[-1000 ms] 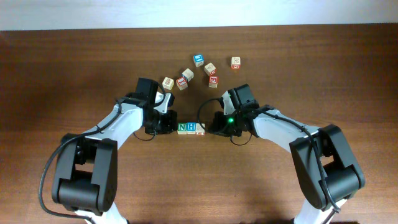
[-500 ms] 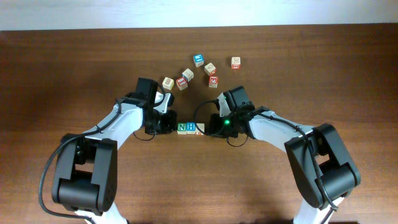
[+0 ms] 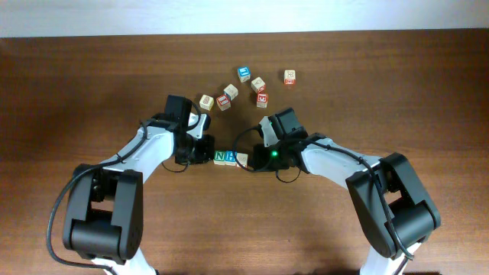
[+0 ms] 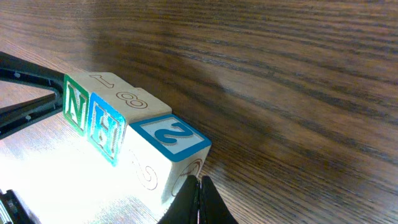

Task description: Rotate 3 blocks

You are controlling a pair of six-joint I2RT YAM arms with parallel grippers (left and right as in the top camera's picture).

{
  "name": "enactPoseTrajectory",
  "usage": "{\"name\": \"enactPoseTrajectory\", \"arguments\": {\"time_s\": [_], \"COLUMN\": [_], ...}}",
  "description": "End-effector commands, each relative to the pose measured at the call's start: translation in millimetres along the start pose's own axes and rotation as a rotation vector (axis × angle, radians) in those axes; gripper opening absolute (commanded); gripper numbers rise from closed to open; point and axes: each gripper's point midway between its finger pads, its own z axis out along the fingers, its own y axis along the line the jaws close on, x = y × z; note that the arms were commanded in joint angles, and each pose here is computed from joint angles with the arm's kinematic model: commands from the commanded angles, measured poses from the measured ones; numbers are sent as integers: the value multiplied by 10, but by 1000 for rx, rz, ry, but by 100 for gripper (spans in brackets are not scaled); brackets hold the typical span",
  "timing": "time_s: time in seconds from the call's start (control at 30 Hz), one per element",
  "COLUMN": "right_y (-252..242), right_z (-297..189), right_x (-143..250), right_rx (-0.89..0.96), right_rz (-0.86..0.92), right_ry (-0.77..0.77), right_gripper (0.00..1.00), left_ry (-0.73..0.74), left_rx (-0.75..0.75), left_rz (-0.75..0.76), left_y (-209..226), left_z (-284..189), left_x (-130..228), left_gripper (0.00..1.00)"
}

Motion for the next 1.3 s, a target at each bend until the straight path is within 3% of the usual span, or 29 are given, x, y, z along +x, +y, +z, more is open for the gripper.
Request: {"name": "enactPoseTrajectory", "arguments": {"time_s": [0.0, 1.27], "right_y": [252, 910], "right_z": [-50, -166], "right_x": [-3, -138], "right_rx": [-52, -15], "right_rz": [-67, -298], "right_ry": [-9, -43], "right_gripper": [4, 5], "left_ry": [-28, -9], "left_rx": [60, 56], "left_rz": [19, 10], "left_y": [-196, -185], "left_z": [-111, -110], "left_x": [-79, -30], "left_gripper": [0, 0]}}
